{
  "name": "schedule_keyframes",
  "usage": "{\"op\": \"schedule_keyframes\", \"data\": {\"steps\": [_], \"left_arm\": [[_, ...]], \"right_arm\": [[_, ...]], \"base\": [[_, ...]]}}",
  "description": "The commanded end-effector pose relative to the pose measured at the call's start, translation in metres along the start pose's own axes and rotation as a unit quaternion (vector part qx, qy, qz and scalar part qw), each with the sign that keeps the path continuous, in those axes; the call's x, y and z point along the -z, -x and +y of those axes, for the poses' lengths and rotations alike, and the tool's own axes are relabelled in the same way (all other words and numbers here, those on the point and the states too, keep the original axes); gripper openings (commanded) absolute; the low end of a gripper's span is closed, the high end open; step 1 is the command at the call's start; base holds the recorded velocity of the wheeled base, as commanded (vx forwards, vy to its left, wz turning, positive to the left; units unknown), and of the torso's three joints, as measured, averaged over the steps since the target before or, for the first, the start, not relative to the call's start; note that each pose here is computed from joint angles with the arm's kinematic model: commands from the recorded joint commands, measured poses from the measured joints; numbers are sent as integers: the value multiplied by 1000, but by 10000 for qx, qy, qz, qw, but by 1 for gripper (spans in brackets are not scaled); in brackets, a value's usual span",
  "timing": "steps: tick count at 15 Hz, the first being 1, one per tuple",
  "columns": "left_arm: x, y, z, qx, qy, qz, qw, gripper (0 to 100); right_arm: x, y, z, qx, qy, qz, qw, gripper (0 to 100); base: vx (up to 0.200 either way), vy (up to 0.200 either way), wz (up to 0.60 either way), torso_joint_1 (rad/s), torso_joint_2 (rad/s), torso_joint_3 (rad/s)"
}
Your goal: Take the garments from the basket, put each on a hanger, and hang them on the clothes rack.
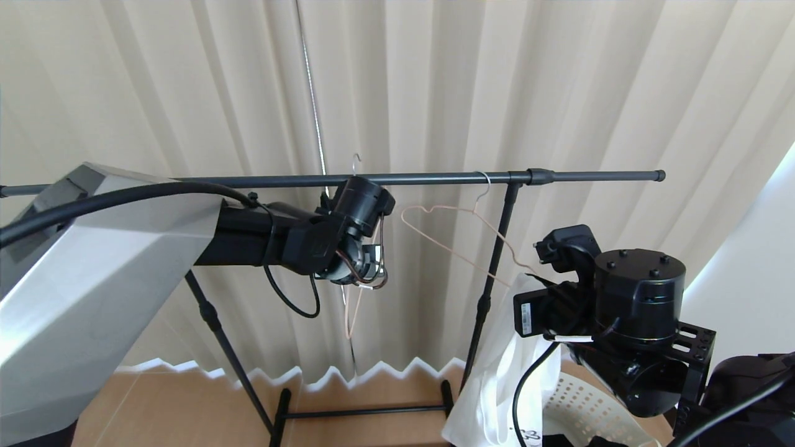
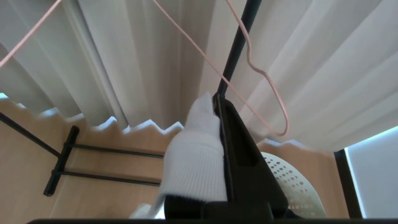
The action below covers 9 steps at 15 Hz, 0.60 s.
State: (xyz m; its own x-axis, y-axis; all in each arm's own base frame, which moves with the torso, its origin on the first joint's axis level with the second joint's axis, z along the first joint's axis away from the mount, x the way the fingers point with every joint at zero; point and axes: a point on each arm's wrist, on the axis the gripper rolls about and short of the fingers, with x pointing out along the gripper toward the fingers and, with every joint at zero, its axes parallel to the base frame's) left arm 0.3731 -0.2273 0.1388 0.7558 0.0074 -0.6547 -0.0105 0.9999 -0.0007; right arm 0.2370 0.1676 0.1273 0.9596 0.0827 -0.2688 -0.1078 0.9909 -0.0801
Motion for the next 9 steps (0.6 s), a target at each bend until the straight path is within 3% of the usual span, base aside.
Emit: {"op": "schedule_keyframes", "data": {"steps": [1,5,9], "left_arm": [[-2,19,-1,99,-92,-85,9999,0],[9,52,12,170,-548,-107,9983,0],[35,81,38,245,-1224,-332,9916,0]], "right_arm": [[0,0,0,2,-4,-4,10000,0],[0,0,0,-6,-4,-3,10000,0],[-1,0,0,-6,-6,-11,10000,0]], "base": [[0,0,0,0,0,0],[0,0,0,0,0,0],[0,0,0,0,0,0]]}}
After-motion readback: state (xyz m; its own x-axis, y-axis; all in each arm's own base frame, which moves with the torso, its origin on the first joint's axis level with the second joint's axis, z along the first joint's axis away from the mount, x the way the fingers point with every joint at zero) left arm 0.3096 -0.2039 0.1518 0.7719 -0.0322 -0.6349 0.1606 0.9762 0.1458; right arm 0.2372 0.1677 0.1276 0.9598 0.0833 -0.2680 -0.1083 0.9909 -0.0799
